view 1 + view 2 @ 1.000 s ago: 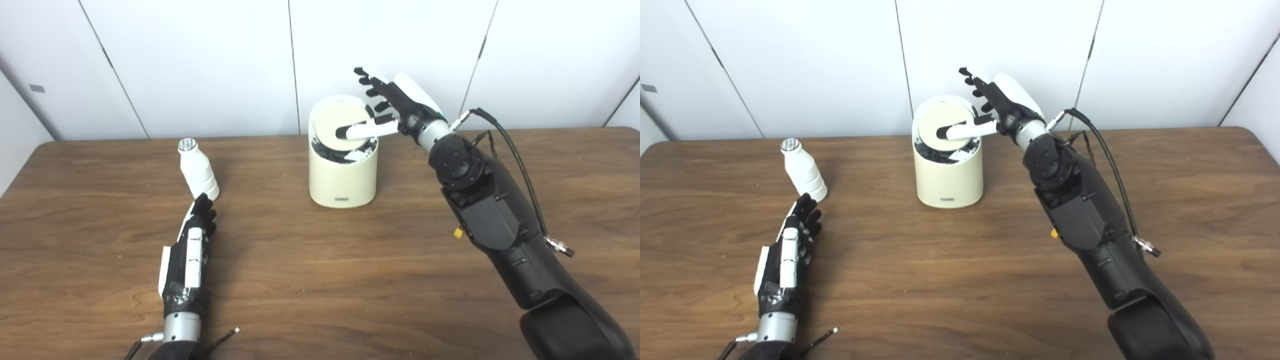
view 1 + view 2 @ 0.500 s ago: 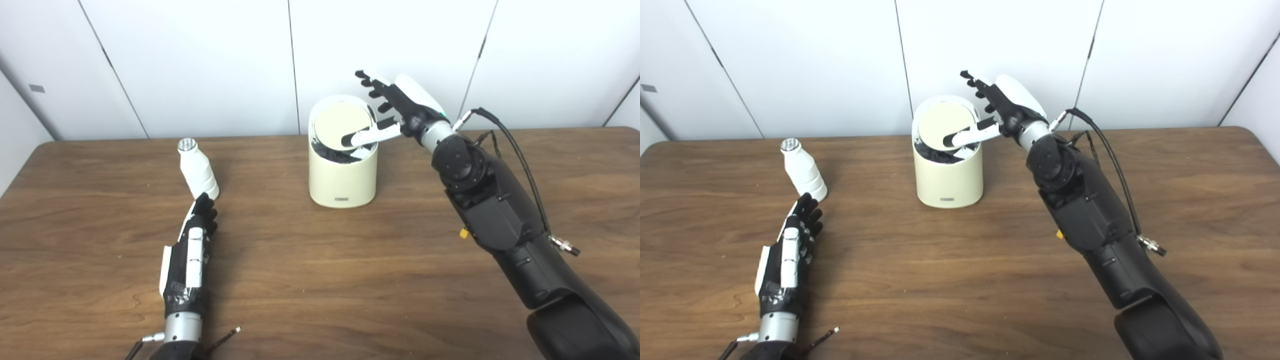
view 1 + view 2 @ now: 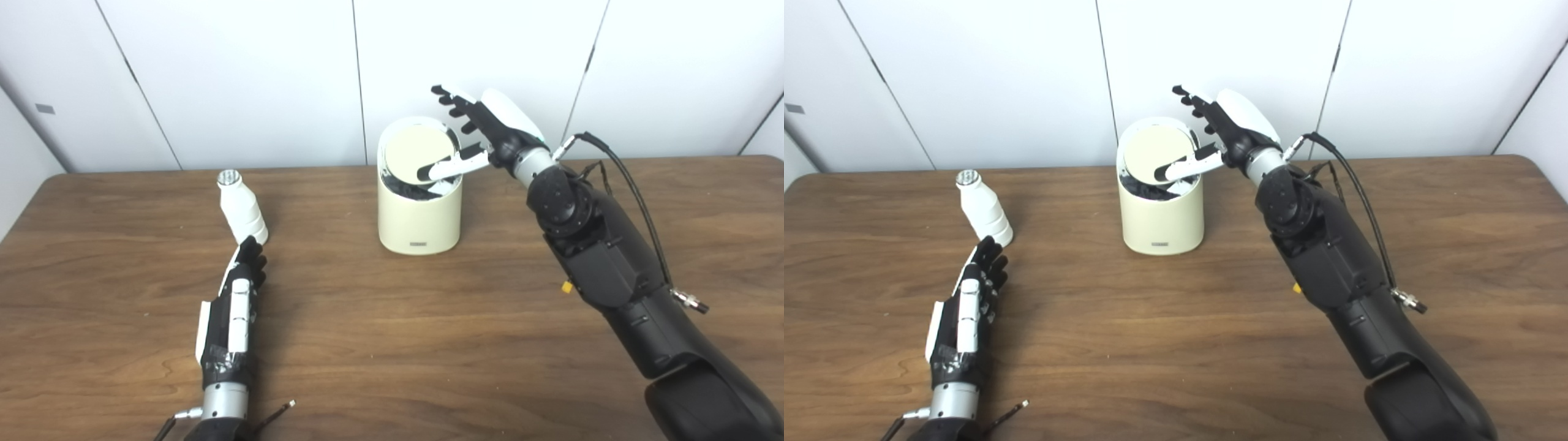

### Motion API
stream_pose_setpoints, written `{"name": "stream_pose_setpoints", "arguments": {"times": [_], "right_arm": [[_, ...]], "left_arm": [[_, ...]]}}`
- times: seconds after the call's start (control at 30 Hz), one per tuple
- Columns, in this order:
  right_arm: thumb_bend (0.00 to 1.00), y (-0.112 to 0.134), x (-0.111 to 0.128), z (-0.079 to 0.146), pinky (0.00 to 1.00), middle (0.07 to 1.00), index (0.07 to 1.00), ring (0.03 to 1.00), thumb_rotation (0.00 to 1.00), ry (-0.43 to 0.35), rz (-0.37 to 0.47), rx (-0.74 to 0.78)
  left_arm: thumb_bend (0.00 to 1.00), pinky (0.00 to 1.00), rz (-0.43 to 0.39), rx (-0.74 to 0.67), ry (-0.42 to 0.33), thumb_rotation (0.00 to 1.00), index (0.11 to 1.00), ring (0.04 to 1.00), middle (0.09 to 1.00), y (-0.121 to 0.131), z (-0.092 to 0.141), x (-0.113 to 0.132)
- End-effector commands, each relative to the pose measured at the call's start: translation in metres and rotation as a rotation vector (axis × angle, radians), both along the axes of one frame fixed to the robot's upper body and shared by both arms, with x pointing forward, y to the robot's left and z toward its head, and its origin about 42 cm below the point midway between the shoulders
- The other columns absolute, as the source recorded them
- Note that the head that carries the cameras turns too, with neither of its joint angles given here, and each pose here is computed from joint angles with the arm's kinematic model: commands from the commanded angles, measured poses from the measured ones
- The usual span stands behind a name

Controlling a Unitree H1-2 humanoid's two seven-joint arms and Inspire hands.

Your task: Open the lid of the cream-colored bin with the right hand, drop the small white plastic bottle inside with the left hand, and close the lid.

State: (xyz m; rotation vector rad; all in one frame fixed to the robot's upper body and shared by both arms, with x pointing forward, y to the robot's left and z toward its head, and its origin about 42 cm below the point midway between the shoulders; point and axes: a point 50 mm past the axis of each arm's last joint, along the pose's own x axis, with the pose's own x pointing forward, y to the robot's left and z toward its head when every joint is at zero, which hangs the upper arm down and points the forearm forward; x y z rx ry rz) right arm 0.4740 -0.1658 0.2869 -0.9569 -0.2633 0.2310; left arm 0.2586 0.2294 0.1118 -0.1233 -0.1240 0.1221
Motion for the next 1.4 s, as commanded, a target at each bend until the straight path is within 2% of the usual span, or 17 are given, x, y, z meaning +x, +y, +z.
{"name": "stream_pose_setpoints", "arguments": {"times": [0.0,0.2,0.4,0.63,0.9,1.2,1.37], "right_arm": [[0.82,0.003,0.003,0.022,0.79,0.890,0.909,0.859,0.26,-0.105,0.016,-0.040],[0.86,-0.002,0.004,0.019,0.89,0.888,0.901,0.879,0.14,-0.165,0.027,-0.096],[0.88,-0.007,0.005,0.014,0.92,0.899,0.905,0.894,0.12,-0.163,0.027,-0.114],[0.86,-0.012,0.006,0.012,0.87,0.889,0.899,0.879,0.16,-0.158,0.019,-0.097],[0.86,-0.013,0.006,0.011,0.85,0.883,0.900,0.873,0.18,-0.144,0.019,-0.105],[0.87,-0.012,0.006,0.010,0.88,0.887,0.905,0.878,0.11,-0.125,0.019,-0.125],[0.88,-0.011,0.006,0.009,0.87,0.886,0.905,0.876,0.11,-0.127,0.019,-0.133]], "left_arm": [[0.47,0.98,-0.018,-0.057,0.034,0.87,0.958,0.950,0.952,-0.017,-0.011,-0.002],[0.47,0.96,-0.014,-0.055,0.033,0.88,0.955,0.948,0.948,-0.017,-0.012,-0.002],[0.46,0.97,-0.015,-0.059,0.037,0.88,0.960,0.955,0.955,-0.018,-0.010,-0.002],[0.47,0.97,-0.015,-0.061,0.037,0.87,0.955,0.953,0.953,-0.019,-0.011,-0.001],[0.47,0.98,-0.016,-0.061,0.037,0.87,0.959,0.955,0.955,-0.022,-0.010,-0.001],[0.47,0.96,-0.015,-0.061,0.030,0.88,0.958,0.951,0.955,-0.024,-0.009,-0.001],[0.48,0.96,-0.012,-0.061,0.030,0.87,0.958,0.954,0.955,-0.024,-0.009,-0.002]]}}
